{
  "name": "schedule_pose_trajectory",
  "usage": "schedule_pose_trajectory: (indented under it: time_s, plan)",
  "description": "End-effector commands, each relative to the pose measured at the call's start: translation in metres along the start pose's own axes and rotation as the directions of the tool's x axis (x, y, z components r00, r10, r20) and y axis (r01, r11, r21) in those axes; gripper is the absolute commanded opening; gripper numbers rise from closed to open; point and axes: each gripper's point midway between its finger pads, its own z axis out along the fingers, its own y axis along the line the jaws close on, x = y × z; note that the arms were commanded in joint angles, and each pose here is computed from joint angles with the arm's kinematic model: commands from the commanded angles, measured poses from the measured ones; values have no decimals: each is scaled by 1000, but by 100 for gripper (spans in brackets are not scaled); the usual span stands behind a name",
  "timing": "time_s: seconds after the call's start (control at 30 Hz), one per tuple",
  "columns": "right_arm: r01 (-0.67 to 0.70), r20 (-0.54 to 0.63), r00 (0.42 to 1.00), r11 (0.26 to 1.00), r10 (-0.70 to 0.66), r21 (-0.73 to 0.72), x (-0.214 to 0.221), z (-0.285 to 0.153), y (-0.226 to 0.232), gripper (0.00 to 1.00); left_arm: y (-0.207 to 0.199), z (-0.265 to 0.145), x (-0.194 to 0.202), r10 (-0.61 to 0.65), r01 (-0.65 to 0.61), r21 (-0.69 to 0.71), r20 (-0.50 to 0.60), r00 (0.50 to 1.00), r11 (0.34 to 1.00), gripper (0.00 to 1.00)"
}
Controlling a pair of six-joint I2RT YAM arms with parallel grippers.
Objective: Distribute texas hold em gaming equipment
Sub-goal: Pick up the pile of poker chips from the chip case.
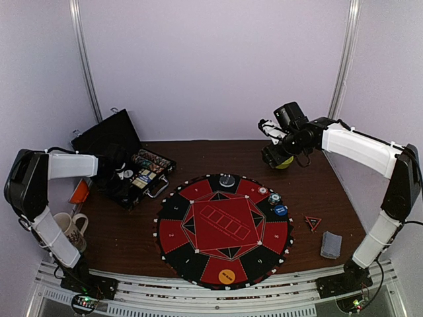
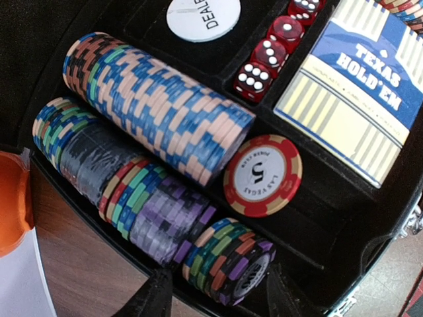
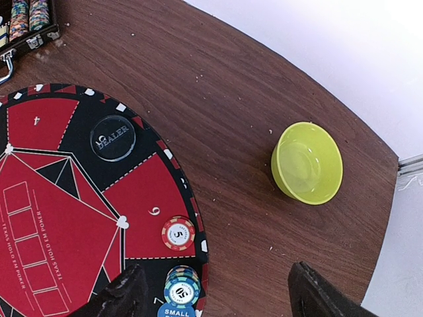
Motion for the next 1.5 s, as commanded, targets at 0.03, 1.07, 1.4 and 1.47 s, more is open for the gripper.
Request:
schedule_pose_trajectory:
  time_s: [0.03,1.07,1.4,1.47]
  plan:
    - [10,-32,999,1000,-10,-8,9,2,1,75,-1,12,-2,24,-24,-16,7,1000,1000,52]
    - [15,-89,996,997,-21,-70,19,13,13,77,-26,17,-4,204,-205,59,18,979,977,45]
    - [15,-101,995,997,-23,-81,25,15,16,77,-2,13,-4,205,-205,-74,-8,979,976,39]
    - [15,-98,995,996,-23,-84,24,14,17,77,4,17,-1,207,-209,-102,-30,978,973,39]
